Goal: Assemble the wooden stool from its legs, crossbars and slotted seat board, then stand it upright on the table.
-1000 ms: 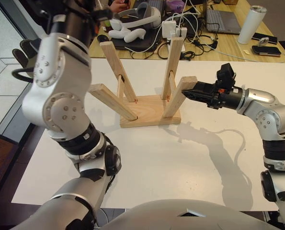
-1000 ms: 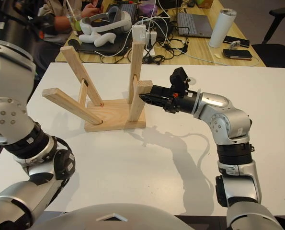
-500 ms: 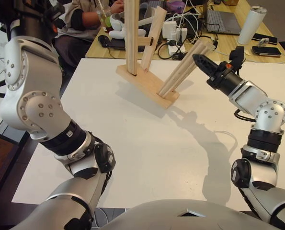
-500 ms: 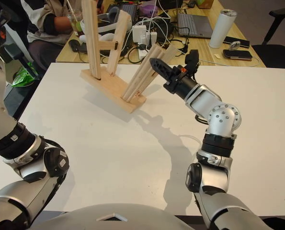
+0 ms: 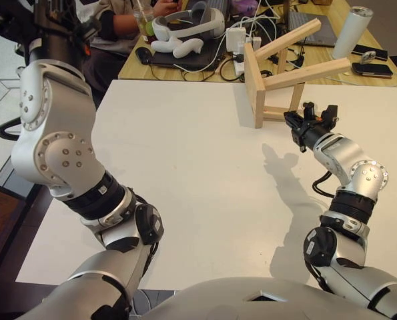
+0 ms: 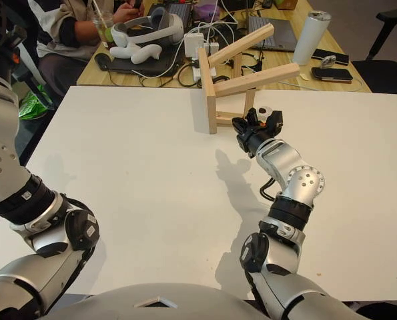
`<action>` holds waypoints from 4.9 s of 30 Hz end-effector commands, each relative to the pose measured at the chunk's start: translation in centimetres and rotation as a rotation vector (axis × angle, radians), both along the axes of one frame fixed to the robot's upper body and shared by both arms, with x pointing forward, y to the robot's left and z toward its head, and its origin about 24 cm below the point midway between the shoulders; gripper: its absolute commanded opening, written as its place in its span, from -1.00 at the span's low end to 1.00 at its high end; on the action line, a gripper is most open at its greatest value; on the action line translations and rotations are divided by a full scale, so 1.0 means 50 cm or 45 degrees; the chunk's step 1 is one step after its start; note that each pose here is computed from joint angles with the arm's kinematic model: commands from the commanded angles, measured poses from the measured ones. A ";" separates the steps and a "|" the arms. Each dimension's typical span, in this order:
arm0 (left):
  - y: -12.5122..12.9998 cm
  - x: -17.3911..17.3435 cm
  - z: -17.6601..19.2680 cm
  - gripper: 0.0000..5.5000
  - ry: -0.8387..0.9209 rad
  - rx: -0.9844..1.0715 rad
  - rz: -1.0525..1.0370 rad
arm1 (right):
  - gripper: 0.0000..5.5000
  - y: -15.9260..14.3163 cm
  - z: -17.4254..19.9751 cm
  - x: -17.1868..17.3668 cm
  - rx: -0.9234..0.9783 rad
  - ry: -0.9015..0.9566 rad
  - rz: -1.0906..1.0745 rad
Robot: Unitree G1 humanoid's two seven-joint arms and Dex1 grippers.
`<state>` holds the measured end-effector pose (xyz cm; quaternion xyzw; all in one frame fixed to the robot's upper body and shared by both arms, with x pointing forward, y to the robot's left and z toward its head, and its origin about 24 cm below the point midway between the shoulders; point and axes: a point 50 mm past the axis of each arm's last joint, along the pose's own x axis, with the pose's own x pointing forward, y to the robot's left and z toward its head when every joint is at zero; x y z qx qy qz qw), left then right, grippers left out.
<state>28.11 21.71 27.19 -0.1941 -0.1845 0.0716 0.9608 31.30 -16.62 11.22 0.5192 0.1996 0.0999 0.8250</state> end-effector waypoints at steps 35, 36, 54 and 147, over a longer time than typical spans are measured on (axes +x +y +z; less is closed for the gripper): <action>-0.069 0.011 -0.089 -0.59 0.163 -0.098 -0.125 | 0.02 0.053 0.088 0.213 -3.376 -1.117 0.846; -0.069 0.012 -0.089 -0.59 0.164 -0.098 -0.125 | 0.11 0.052 0.088 0.214 -3.390 -1.111 0.839; -0.079 0.020 -0.099 -0.59 0.187 -0.102 -0.158 | 0.12 -0.030 0.062 0.213 -3.547 -0.754 0.788; -0.063 0.017 -0.084 -0.59 0.138 -0.059 -0.102 | -0.58 0.065 0.079 0.104 -2.923 -1.488 1.277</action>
